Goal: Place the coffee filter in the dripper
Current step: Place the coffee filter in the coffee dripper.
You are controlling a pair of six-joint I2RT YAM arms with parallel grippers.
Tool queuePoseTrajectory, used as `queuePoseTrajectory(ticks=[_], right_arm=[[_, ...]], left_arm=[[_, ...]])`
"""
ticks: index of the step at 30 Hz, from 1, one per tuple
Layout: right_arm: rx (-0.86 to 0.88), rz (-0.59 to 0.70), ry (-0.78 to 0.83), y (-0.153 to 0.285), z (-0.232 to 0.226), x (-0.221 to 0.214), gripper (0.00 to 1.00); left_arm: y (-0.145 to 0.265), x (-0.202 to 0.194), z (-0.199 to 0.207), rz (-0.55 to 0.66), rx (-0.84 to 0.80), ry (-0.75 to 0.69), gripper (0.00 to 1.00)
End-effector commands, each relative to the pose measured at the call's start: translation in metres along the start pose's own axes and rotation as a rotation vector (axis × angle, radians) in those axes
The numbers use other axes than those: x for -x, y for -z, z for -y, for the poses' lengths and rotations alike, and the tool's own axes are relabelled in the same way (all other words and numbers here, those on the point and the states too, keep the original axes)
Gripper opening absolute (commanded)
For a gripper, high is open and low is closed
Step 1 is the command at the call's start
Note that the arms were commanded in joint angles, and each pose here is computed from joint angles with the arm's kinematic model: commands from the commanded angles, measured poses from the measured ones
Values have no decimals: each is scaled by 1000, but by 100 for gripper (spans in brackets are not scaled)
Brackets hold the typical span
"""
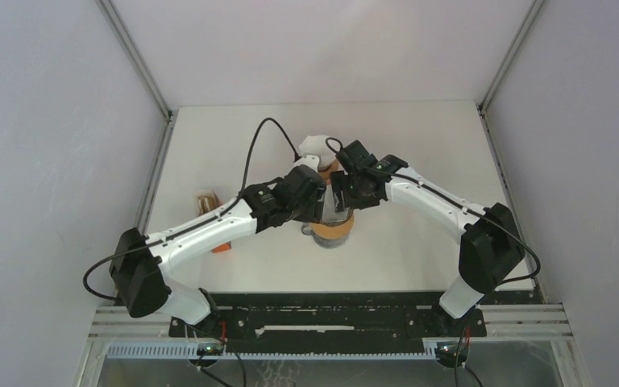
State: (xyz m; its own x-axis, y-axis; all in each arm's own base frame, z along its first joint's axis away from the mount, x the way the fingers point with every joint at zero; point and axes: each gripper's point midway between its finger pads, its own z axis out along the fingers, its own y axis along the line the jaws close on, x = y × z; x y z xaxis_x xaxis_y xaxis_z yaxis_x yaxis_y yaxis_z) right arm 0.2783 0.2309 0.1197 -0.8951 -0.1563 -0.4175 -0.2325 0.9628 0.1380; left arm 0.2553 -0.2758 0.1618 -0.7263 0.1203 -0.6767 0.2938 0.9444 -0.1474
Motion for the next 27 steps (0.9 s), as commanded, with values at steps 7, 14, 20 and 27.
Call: queuePoseTrajectory(ticks=[7,14,20,27], right_arm=[[27,55,15,6,-4,10,74],[104,111,21,29,-14,18,74],[133,114,8,33,-9,19,74],[131,85,-16,19,3,11,74]], left_arm=[[8,0,-4,29,-19,34,59],[7,0,-1,24,-30,33,58],[5,0,0,20,-33,33,58],[4,-2,0,15,-33,31,58]])
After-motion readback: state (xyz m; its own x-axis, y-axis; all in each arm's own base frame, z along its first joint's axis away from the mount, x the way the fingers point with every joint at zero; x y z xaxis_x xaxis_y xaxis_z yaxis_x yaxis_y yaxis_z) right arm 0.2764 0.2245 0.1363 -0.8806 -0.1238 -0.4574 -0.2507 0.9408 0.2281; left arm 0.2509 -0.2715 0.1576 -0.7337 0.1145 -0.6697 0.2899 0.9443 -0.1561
